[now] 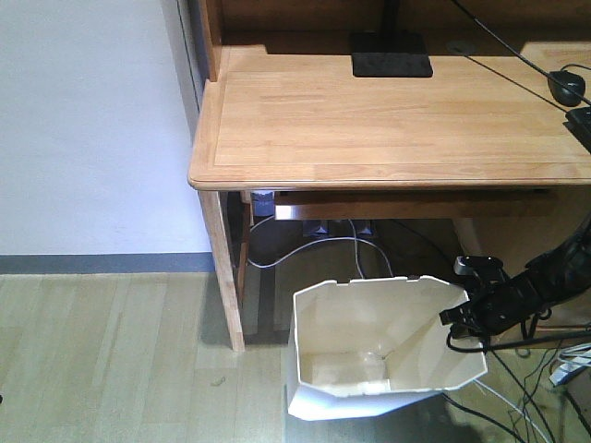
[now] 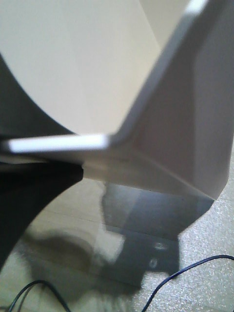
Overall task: Move trash bin to bedside with robot
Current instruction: 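Close the right gripper on the bin rim nearest the right arm, then hold the bin rim with the right gripper while the base turns toward the bed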
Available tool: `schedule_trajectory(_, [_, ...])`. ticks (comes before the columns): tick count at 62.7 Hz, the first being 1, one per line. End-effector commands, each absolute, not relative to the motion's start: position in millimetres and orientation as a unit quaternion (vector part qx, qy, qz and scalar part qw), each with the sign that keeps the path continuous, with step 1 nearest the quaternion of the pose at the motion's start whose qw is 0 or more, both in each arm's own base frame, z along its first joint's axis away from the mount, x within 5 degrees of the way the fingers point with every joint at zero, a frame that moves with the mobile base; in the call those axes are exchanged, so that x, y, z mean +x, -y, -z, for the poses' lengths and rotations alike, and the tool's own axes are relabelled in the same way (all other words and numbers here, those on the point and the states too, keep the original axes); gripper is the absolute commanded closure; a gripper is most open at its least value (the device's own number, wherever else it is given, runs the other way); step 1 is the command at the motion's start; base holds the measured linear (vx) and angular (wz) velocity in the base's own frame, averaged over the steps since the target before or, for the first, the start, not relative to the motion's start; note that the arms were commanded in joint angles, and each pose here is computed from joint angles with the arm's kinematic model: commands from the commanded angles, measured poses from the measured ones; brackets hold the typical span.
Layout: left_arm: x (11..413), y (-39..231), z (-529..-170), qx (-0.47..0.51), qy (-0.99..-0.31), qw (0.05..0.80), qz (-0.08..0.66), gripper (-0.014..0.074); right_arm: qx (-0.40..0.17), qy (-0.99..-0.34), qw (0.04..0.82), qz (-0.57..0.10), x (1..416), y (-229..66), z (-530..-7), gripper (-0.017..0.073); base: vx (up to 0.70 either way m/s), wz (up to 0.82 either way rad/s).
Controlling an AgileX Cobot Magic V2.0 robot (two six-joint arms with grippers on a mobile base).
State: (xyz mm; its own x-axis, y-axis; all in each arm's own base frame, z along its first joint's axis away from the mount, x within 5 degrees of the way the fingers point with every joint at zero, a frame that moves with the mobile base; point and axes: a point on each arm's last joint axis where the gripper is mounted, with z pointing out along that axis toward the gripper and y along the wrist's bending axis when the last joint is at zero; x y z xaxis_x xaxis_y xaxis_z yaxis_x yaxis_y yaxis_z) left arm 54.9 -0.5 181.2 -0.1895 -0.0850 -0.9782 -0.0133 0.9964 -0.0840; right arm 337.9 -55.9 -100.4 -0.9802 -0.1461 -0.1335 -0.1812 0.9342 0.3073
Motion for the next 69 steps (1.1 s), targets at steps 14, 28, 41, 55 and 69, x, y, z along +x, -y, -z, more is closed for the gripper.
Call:
schedule_trajectory(14, [55.5,0.4,-181.8,-0.035,-0.75,0.66,0.032,0.0599,-0.113,-0.961,0.087,-0.236,325.7,40.0,17.3,0.0564,0.0,0.0])
schedule_trajectory(28, [55.5,0.4,-181.8,-0.035,-0.75,0.66,0.032,0.0599,-0.116,-0.958,0.088,-0.247,321.6,37.3,7.2,0.0564,0.0,0.0])
schedule_trajectory(41, [55.5,0.4,-181.8,-0.035,-0.75,0.66,0.032,0.0599,-0.116,-0.956,0.084,-0.257,320.8,35.6,6.4,0.0564,0.0,0.0])
schedule_trajectory(55, [55.5,0.4,-181.8,-0.035,-0.75,0.66,0.032,0.0599,-0.115,-0.956,0.085,-0.257,321.0,35.7,6.4,0.0564,0.0,0.0])
schedule_trajectory(69, [55.5,0.4,-181.8,-0.035,-0.75,0.66,0.032,0.0599,-0.116,-0.956,0.085,-0.257,320.9,35.6,6.4,0.0564,0.0,0.0])
